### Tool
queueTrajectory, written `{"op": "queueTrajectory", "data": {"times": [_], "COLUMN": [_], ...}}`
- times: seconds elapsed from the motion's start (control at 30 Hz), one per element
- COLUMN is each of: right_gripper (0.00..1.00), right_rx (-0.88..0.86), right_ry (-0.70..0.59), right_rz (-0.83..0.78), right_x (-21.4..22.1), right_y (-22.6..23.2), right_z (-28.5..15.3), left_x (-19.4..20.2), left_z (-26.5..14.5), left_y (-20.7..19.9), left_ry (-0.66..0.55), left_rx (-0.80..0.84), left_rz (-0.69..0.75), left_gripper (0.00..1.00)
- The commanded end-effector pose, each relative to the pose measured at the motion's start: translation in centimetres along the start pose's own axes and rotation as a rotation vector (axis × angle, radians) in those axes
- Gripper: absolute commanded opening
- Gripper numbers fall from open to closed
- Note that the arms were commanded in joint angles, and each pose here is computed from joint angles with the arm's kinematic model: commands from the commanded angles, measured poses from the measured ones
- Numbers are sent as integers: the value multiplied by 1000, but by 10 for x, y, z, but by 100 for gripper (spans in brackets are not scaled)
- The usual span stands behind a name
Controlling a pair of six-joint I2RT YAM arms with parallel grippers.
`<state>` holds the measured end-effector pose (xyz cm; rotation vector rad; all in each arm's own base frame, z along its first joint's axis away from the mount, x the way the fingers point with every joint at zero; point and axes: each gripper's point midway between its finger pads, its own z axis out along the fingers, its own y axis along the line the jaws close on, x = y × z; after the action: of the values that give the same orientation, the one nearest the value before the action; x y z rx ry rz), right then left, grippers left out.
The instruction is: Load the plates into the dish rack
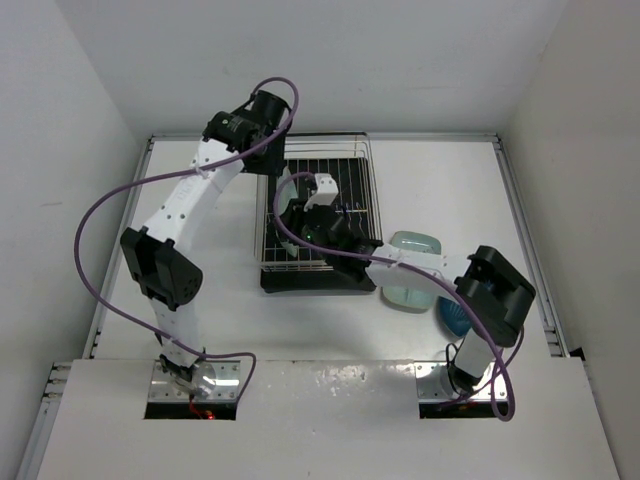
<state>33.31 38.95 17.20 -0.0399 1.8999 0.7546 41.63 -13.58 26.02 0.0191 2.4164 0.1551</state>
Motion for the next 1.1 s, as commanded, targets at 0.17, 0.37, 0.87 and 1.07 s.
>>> {"op": "queueTrajectory", "data": {"times": [0.17, 0.37, 0.87, 1.07], "right_gripper": [59, 97, 71, 52], "right_rx": [-72, -164, 582, 680], "right_ry": [-26, 119, 378, 570], "right_rz": [-143, -318, -37, 179], "right_x": [-28, -63, -57, -7], "right_y": [27, 55, -220, -291], "right_z": [-6, -45, -225, -223], "left_x": [-17, -26, 16, 20], "left_z": [-22, -28, -1, -6], "left_y": [15, 28, 39, 41], "left_ry": [-80, -102, -37, -42], "left_rx": [12, 38, 279, 293], "left_rz": [22, 78, 175, 198], "left_gripper": [69, 77, 88, 87]}}
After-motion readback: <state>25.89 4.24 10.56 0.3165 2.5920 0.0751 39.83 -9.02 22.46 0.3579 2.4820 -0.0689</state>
